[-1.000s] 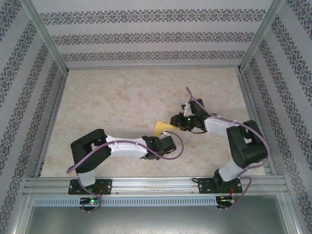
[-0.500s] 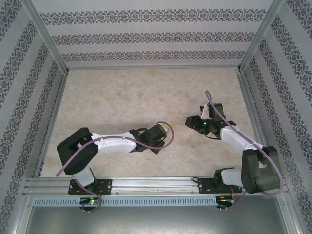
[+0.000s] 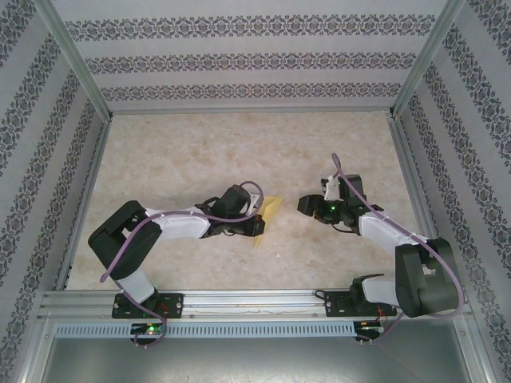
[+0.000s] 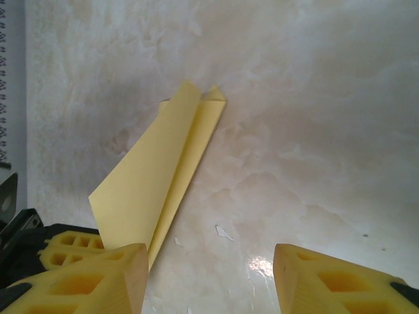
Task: Fold a paper plane with a square sheet of paper (fold left side to right side)
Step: Fold the wing for the fifth time at the center of the table.
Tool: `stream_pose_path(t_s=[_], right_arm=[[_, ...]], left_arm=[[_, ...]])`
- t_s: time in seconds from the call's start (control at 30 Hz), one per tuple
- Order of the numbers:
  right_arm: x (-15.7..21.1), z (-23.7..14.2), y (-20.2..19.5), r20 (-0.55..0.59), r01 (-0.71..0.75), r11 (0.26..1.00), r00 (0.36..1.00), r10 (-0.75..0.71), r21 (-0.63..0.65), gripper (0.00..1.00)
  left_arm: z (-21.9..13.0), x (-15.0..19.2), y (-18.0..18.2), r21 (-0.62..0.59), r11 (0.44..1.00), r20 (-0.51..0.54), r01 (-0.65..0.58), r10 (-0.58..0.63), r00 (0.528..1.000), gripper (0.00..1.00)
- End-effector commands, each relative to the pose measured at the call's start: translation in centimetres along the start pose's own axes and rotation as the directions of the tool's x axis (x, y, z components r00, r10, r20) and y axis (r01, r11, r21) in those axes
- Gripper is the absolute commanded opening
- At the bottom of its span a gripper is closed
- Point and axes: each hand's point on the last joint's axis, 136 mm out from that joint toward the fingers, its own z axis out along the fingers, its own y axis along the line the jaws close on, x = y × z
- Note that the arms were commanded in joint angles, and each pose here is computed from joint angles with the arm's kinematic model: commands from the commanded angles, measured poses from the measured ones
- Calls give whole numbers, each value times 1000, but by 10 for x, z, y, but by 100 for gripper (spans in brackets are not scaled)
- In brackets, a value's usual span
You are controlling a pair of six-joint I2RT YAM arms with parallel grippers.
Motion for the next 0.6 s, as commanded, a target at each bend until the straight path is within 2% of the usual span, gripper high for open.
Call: stream_pose_path(t_s=[0.0, 0.57], right_arm=[[7, 7, 4, -17, 17, 999, 1000, -17, -37, 54], [9, 33, 16, 18, -37, 999, 999, 38, -32, 48]], left_arm=[[3, -6, -11, 112, 991, 4, 70, -71, 997, 0], [14, -20, -7, 259, 935, 51, 242, -263, 963, 0]])
